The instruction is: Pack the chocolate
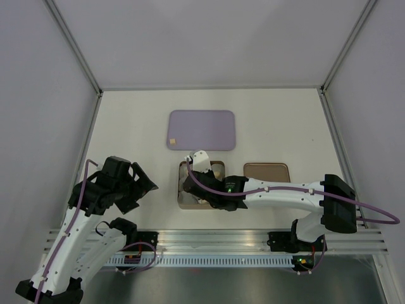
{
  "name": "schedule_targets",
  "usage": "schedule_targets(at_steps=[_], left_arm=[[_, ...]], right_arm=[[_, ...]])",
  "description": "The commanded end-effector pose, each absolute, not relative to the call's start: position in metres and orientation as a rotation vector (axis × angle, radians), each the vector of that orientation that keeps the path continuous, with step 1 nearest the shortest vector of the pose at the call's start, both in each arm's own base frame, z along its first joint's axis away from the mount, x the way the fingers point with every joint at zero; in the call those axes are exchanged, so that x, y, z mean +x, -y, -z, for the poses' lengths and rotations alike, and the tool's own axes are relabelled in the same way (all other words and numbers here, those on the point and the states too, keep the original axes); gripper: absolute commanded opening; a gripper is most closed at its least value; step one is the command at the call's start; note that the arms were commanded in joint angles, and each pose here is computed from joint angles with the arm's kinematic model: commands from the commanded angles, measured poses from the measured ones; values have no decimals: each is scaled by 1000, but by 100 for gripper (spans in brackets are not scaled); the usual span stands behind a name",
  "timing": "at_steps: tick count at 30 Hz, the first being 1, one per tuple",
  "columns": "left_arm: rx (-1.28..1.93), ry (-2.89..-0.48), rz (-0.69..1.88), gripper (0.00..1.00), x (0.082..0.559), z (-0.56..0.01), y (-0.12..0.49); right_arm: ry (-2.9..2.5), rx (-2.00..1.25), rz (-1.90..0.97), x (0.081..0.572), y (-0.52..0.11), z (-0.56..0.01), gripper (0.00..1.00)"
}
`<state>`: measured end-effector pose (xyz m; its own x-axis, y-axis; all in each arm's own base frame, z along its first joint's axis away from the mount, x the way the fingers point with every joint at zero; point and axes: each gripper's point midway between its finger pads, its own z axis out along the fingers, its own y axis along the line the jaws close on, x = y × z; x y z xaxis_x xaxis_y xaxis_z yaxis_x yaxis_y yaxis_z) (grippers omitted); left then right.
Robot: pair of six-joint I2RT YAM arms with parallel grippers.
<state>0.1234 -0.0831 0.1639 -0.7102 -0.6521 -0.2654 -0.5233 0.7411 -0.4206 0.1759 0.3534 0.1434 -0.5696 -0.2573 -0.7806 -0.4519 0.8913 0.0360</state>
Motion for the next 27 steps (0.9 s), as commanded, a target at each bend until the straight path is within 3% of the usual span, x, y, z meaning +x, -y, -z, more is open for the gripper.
schedule_targets(at_steps=[1,27], left_arm=[[-903,-2525,463,100,126,-166,85],[-928,-2527,458,99,123,-163,83]], right_arm=[[-2173,-454,-320,179,-361,-152,18],[-2115,-376,-317,195,-374,-171,18]])
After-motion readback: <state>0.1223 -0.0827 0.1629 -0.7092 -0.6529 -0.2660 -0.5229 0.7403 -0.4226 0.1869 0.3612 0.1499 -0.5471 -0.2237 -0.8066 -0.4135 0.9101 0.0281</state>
